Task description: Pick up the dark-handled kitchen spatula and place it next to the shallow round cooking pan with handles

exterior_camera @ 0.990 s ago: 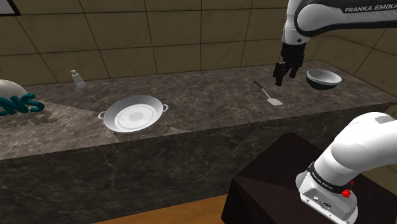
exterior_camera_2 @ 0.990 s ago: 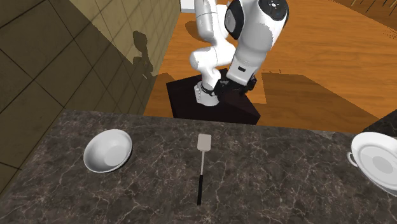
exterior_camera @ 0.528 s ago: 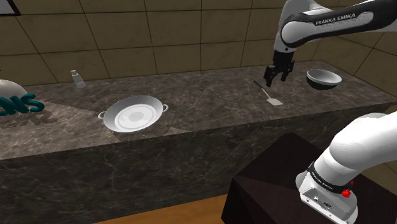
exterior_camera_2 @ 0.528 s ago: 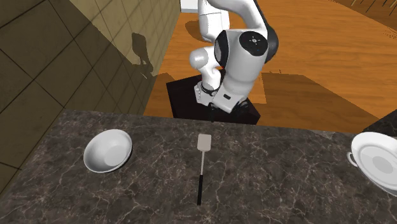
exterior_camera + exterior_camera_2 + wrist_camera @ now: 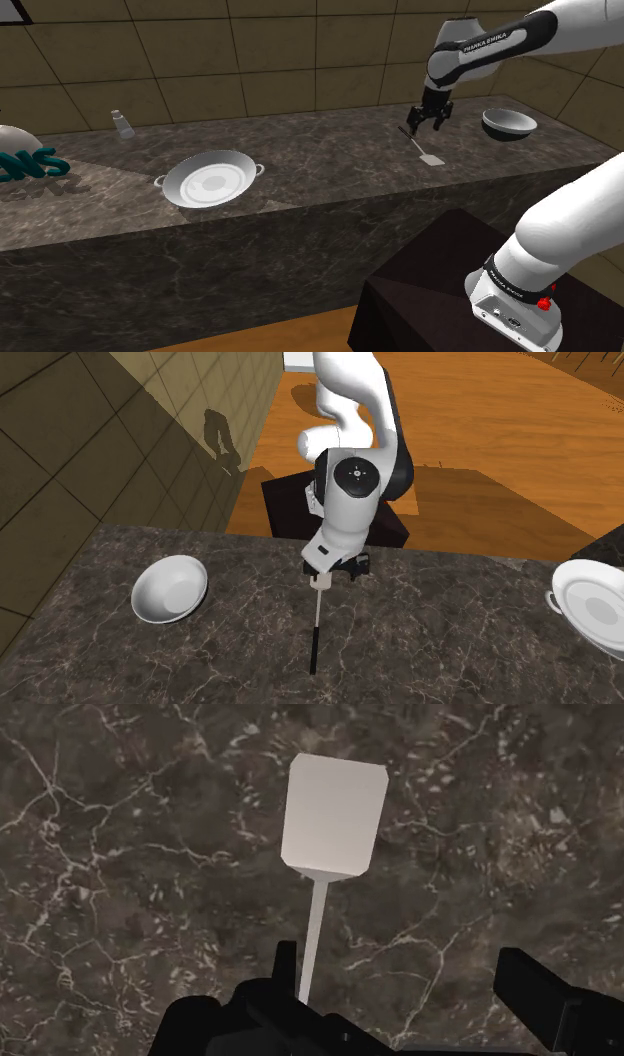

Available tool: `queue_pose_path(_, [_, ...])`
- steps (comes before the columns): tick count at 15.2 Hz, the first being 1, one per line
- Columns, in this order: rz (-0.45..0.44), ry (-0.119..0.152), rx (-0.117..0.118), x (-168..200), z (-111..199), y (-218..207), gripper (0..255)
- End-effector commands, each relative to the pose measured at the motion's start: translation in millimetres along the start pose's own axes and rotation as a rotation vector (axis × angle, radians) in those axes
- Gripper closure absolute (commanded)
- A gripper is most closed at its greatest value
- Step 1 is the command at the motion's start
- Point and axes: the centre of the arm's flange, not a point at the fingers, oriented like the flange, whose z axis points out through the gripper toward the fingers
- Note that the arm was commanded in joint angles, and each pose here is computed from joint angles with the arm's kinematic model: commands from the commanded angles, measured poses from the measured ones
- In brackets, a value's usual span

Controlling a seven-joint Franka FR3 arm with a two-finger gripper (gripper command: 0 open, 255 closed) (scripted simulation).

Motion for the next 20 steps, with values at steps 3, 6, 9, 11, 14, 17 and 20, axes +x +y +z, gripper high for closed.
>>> queue_pose_path(3, [0.076,0.027,0.020,32.4,31.5,27.4,0])
queue_pose_path(6, [0.115,0.041,0.030,48.9,46.3,41.5,0])
queue_pose_path(9, [0.115,0.041,0.030,49.6,62.1,41.1,0])
queue_pose_path(11, [0.115,0.041,0.030,50.0,72.6,40.8,0])
queue_pose_path(14, [0.115,0.041,0.030,50.6,86.2,40.4,0])
queue_pose_path(17, [0.115,0.041,0.030,50.6,86.2,40.4,0])
queue_pose_path(20, [0.115,0.041,0.030,50.6,86.2,40.4,0])
